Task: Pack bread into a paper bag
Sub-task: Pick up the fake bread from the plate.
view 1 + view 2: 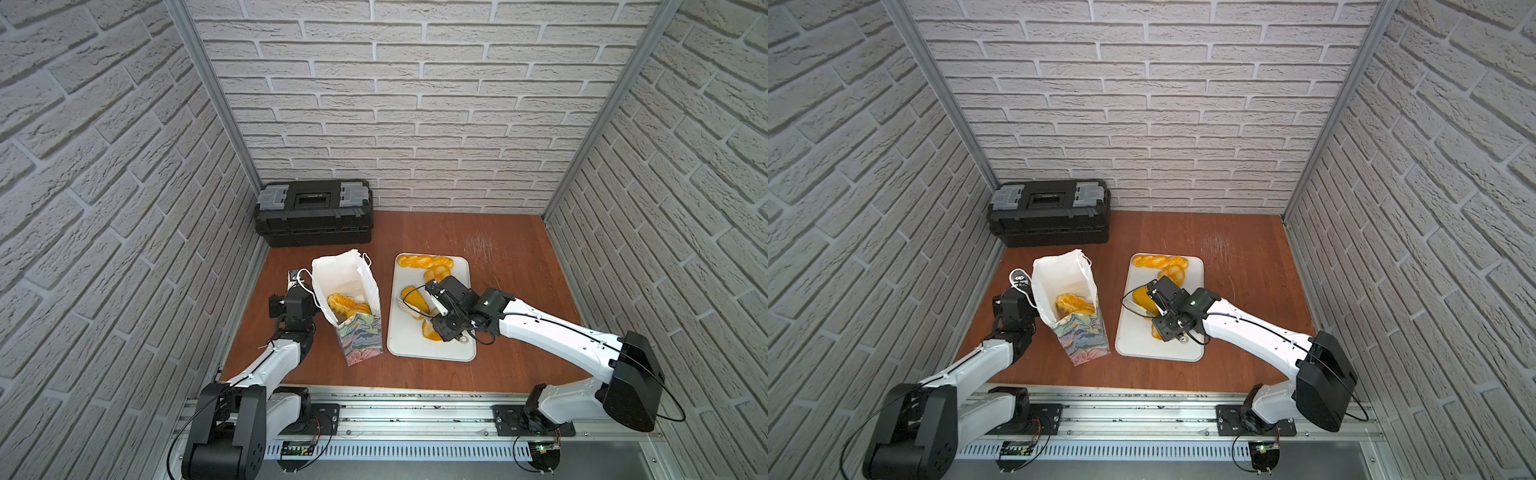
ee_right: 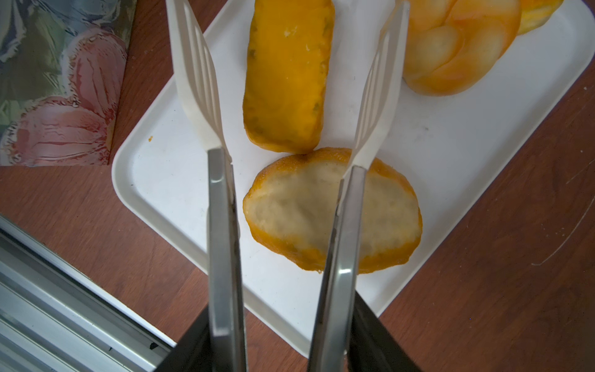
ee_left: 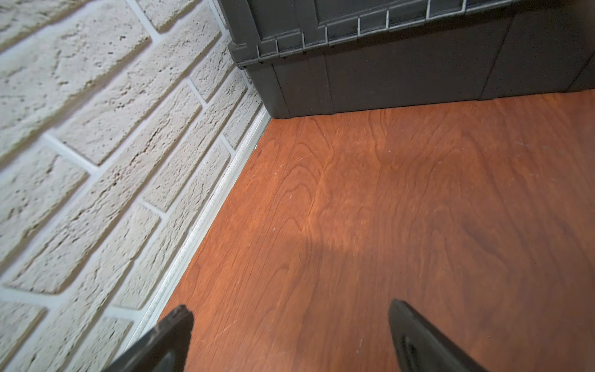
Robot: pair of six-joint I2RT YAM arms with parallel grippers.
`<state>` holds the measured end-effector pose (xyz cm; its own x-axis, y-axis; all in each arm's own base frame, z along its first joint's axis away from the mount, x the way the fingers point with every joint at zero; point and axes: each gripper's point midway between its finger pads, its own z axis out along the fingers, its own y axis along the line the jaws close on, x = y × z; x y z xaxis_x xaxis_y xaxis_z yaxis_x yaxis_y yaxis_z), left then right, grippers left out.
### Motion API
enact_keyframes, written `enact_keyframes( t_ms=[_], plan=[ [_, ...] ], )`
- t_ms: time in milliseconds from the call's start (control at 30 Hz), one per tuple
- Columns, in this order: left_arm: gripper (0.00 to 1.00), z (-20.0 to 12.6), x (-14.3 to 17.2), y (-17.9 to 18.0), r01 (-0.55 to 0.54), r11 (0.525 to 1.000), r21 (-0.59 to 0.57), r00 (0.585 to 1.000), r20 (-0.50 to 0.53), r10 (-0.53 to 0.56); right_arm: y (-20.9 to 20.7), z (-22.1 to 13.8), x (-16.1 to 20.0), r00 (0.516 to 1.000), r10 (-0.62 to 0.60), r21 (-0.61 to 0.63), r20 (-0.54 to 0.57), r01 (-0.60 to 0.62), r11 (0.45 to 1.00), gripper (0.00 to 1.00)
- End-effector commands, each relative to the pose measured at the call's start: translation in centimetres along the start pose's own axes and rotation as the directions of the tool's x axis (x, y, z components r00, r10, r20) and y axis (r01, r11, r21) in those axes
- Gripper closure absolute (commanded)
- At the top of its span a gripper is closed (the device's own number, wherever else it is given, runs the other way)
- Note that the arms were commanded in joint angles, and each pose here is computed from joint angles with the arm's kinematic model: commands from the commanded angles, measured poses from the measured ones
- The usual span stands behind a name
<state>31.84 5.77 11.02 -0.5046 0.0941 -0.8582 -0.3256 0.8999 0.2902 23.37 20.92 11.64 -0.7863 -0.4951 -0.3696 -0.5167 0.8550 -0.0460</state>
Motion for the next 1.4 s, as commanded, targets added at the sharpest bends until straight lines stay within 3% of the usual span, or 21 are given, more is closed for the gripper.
enact_keyframes(
  t_ms=[0, 300, 367, 433, 500, 833, 1367],
  plan=[
    [0.02, -0.2, -0.7, 0.1, 0.022, 1.0, 0.0, 0.999, 0.034, -0.022, 0.6, -0.3, -1.5, 0.999, 0.002, -0.007, 0.044, -0.002, 1.0, 0.43],
    [0.02, -0.3, -0.8, 0.2, 0.021, 1.0, -0.001, 0.999, 0.036, -0.021, 0.8, 0.9, -1.7, 1.0, -0.022, 0.014, 0.019, 0.022, 1.0, 0.45],
    [0.02, -0.3, -0.8, 0.2, 0.023, 1.0, -0.001, 0.999, 0.037, -0.023, 0.7, 1.1, -1.9, 1.0, -0.025, 0.023, 0.016, 0.024, 0.999, 0.5],
    [0.02, -0.3, -0.8, 0.2, 0.021, 1.0, -0.001, 0.999, 0.036, -0.021, 0.7, 1.1, -2.1, 0.999, -0.029, 0.027, 0.016, 0.029, 0.999, 0.69],
    [0.02, -0.3, -0.8, 0.2, 0.022, 1.0, -0.002, 0.999, 0.037, -0.022, 0.7, 1.1, -2.2, 0.999, -0.031, 0.029, 0.015, 0.03, 0.999, 0.78],
    [0.02, -0.2, -0.8, 0.2, 0.024, 1.0, -0.002, 0.999, 0.037, -0.024, 0.3, -0.2, -3.0, 0.998, -0.027, 0.045, 0.051, 0.025, 0.999, 0.8],
    [0.02, -0.2, -0.6, 0.1, 0.024, 1.0, -0.002, 0.999, 0.033, -0.024, -2.8, -10.3, -10.9, 0.943, -0.088, 0.209, 0.321, 0.021, 0.978, 0.84]
  ],
)
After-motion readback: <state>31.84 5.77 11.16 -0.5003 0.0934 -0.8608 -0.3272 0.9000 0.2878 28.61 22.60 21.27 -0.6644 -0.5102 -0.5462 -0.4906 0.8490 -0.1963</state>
